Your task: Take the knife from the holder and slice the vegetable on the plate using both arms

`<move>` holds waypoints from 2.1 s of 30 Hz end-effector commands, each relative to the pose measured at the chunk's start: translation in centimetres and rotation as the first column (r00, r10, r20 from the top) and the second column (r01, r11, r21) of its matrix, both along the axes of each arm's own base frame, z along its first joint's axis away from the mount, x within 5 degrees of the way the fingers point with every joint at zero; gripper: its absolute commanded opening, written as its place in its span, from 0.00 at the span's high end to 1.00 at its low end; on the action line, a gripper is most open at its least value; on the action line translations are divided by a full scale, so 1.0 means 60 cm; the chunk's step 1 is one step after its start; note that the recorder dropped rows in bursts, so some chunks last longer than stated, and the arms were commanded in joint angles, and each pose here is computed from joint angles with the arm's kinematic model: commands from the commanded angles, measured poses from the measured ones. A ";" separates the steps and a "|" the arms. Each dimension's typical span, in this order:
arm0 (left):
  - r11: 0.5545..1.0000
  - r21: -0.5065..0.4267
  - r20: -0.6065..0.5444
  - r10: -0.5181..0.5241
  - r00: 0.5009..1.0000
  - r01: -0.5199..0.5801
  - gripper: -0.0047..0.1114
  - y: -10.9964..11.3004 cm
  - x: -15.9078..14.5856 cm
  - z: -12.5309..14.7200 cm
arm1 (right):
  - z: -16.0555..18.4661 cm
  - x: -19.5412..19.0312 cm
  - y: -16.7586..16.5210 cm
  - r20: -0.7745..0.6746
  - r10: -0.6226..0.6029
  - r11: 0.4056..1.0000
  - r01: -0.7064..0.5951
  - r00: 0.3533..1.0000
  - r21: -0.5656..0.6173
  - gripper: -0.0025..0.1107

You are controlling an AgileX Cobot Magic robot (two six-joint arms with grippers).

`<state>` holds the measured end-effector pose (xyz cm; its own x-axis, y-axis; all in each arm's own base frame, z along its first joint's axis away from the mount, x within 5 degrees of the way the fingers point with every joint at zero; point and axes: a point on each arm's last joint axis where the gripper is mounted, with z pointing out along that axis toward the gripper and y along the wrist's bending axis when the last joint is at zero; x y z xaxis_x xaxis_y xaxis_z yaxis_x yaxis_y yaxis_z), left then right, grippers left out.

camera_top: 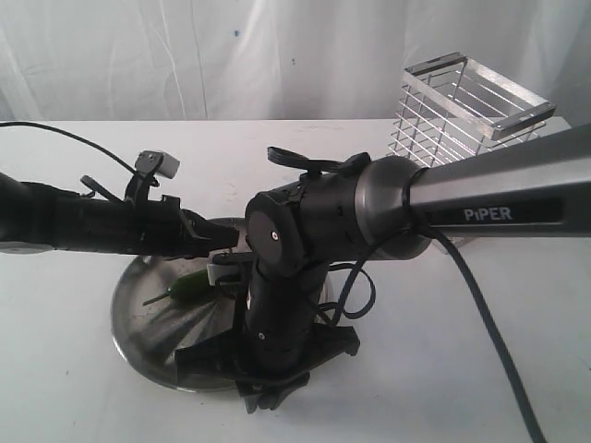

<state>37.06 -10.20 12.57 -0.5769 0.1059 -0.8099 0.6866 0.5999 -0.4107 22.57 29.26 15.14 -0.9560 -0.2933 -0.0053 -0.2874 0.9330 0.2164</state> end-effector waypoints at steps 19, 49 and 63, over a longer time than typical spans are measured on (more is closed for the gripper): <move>0.993 0.072 -0.093 0.104 0.990 -0.097 0.96 0.009 0.008 -0.040 | 0.008 0.002 -0.002 0.014 0.022 1.000 -0.022 1.000 0.003 0.98; 0.985 0.101 -0.224 0.159 0.962 -0.139 0.96 0.014 0.005 -0.093 | 0.008 -0.010 -0.013 -0.067 0.040 0.997 -0.044 0.997 -0.062 0.98; 0.994 -0.050 0.069 0.104 0.992 -0.100 0.96 0.020 0.012 0.097 | 0.011 -0.029 -0.027 -0.191 0.075 0.985 -0.103 0.979 -0.139 0.98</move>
<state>37.86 -9.43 16.97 -0.5480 0.0398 -0.8356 0.6429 0.6590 -0.3903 20.90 27.83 15.25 -0.9118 -0.3523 0.2109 -0.3305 0.9345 0.1319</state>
